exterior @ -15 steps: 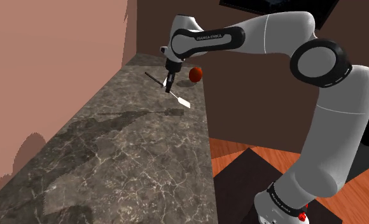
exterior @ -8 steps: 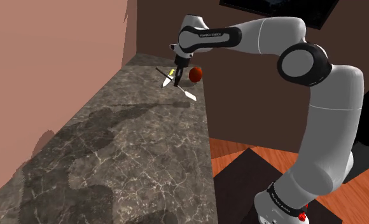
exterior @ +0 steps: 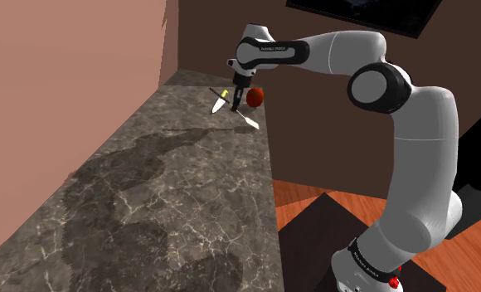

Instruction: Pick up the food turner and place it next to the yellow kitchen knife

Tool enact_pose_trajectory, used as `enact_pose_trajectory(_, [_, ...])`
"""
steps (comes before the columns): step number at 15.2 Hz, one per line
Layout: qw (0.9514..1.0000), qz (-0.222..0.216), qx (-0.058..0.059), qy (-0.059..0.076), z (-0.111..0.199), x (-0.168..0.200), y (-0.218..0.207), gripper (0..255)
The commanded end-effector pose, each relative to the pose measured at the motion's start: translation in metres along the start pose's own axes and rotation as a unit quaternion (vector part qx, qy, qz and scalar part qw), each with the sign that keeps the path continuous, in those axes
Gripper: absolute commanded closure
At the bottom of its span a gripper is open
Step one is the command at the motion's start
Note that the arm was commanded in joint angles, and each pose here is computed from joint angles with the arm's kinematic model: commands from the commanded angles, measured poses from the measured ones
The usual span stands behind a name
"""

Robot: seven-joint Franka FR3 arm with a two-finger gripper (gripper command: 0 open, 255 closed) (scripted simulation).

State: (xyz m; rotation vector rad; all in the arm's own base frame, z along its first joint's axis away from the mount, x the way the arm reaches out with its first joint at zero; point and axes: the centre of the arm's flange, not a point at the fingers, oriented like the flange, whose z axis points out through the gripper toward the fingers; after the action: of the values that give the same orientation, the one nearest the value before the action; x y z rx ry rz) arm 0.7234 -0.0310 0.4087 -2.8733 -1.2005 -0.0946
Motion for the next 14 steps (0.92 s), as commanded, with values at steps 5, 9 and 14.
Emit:
enact_pose_trajectory(5, [1.0000, 0.000, 0.000, 0.000, 0.032, -0.001, 0.001, 255])
enact_pose_trajectory(9, [1.0000, 0.000, 0.000, 0.000, 0.053, -0.003, 0.001, 255])
enact_pose_trajectory(14, [1.0000, 0.000, 0.000, 0.000, 0.058, -0.003, 0.001, 255])
